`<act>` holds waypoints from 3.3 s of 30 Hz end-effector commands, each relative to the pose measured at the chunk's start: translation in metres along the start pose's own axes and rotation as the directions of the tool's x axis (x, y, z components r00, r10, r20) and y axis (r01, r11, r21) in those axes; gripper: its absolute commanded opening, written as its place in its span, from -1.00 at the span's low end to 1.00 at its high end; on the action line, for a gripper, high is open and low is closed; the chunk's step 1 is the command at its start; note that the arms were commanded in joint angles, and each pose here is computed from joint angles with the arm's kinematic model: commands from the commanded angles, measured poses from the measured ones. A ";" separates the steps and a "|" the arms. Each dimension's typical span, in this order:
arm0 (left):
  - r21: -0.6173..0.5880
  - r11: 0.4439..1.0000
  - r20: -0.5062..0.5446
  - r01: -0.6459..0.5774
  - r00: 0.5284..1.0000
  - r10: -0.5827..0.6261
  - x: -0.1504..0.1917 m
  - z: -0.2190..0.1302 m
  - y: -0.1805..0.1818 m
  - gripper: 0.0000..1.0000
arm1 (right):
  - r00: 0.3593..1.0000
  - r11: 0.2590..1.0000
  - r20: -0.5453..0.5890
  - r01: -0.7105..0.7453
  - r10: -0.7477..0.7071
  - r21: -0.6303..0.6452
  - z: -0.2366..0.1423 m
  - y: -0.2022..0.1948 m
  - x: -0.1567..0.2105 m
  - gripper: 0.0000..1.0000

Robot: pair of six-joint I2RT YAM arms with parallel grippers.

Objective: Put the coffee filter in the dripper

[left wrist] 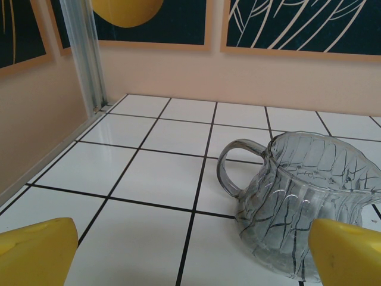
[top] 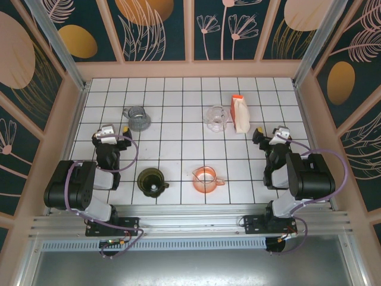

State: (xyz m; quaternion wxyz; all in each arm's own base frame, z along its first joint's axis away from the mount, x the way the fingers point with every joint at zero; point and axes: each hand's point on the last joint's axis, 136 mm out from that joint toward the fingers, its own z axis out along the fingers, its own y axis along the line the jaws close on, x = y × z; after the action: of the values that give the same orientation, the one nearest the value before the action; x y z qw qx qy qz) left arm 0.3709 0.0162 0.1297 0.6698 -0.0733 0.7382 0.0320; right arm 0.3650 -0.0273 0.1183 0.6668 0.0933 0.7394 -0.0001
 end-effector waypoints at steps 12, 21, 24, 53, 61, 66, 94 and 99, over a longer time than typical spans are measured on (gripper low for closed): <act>-0.027 1.000 0.018 0.007 1.000 -0.006 -0.018 0.005 0.004 0.98 | 0.998 0.999 0.047 -0.036 0.035 0.017 -0.003 -0.004 -0.025 0.98; -0.094 0.988 0.033 0.124 0.992 -0.122 -0.066 0.000 0.014 0.98 | 0.988 0.968 0.042 -0.151 0.145 0.200 0.000 -0.010 -0.078 0.98; 0.004 0.979 0.140 0.203 0.969 -0.201 -0.100 -0.011 0.002 0.98 | 0.995 0.971 -0.004 -0.099 0.102 0.219 0.008 0.012 -0.090 0.98; 0.135 0.642 -0.265 0.755 0.652 -0.710 -0.108 -0.050 -0.049 0.89 | 0.791 0.865 -0.599 -0.380 0.121 -0.327 -0.102 0.179 -0.006 0.81; 0.103 0.654 -0.386 0.749 0.636 -0.668 -0.069 -0.070 -0.059 0.94 | 0.703 0.863 -0.711 -0.334 -0.040 -0.379 -0.163 0.200 0.022 0.35; 0.074 0.641 -0.425 0.764 0.606 -0.673 -0.058 -0.065 -0.062 0.92 | 0.652 0.882 -0.752 -0.299 -0.090 -0.365 -0.188 0.194 0.034 0.13; 0.031 0.640 -0.478 0.768 0.573 -0.665 -0.041 -0.057 -0.067 0.94 | 0.545 0.886 -0.816 -0.262 -0.191 -0.383 -0.229 0.182 0.093 -0.10; 0.022 0.641 -0.479 0.768 0.571 -0.667 -0.039 -0.056 -0.066 0.95 | 0.533 0.879 -0.822 -0.274 -0.199 -0.390 -0.232 0.183 0.097 -0.14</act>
State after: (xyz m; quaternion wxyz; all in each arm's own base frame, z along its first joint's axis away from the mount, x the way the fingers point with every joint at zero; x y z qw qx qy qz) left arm 0.3273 -0.0530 0.1724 0.4492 -0.2939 0.7722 -0.3399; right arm 0.1581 0.1951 0.0807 0.2387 -0.0659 0.9382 0.2416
